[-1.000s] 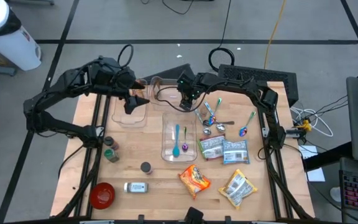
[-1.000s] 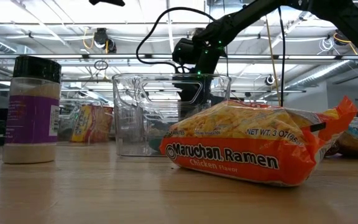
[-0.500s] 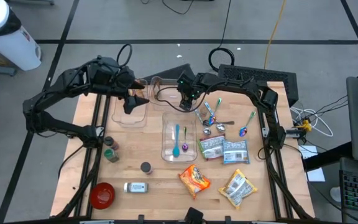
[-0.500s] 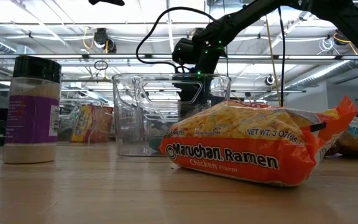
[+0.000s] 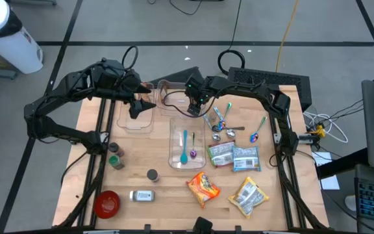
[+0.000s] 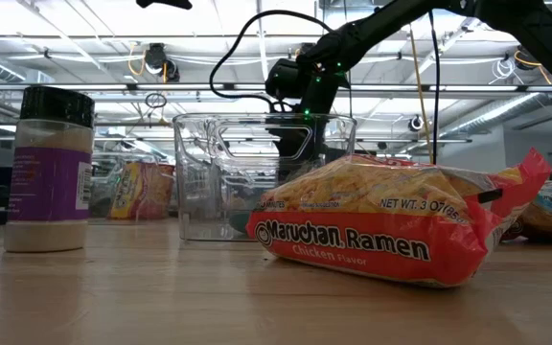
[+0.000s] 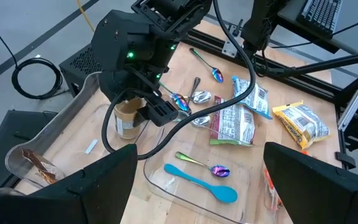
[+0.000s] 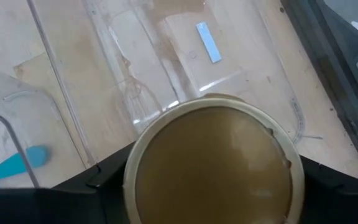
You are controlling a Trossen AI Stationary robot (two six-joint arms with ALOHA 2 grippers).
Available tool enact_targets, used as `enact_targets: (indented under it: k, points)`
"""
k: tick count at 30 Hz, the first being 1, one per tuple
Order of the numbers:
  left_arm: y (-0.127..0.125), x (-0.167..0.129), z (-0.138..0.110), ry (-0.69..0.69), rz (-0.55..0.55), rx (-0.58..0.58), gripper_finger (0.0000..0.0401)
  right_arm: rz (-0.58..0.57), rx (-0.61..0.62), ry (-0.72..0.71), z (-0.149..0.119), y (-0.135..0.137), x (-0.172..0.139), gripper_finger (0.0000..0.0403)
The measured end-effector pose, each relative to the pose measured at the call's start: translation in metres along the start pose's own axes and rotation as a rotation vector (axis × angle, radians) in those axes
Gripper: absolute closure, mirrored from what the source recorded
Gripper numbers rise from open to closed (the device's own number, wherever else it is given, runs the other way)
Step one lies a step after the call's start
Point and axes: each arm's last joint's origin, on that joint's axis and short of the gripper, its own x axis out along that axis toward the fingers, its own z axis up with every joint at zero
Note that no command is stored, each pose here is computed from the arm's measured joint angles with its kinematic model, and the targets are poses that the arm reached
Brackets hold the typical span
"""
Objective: Pick & Place Food Item
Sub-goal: Put the gold seasoning bottle into the top right transparent bin, then put the left purple spoon into the bottom right transparent bin
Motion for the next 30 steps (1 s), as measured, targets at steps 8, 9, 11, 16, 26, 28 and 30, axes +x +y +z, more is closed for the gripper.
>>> enact_targets:
  k: [8,9,11,16,26,28,30]
  points:
    - [0.000,0.000,0.000,0.000,0.000,0.000,0.0043,0.000,0.001,0.007,0.000,0.000,0.000,0.0055]
    - [0.000,0.000,0.000,0.000,0.000,0.000,0.0043,0.000,0.001,0.007,0.000,0.000,0.000,0.0054]
    - [0.000,0.000,0.000,0.000,0.000,-0.001,0.0043,0.000,0.001,0.006,0.000,0.000,0.000,0.0053]
    - [0.000,0.000,0.000,0.000,0.000,-0.001,0.0043,0.000,-0.001,0.001,0.000,0.000,-0.005,0.0060]
    - [0.000,0.000,0.000,0.000,0.001,-0.003,0.0043,0.004,-0.008,-0.107,0.008,0.003,-0.044,0.0058]
    - [0.000,0.000,0.000,0.003,-0.004,-0.010,0.0043,0.007,-0.014,-0.143,0.009,0.006,-0.056,0.0059]
    - [-0.001,0.000,-0.001,0.010,-0.006,-0.018,0.0043,0.008,-0.016,-0.185,0.011,0.006,-0.069,0.0060]
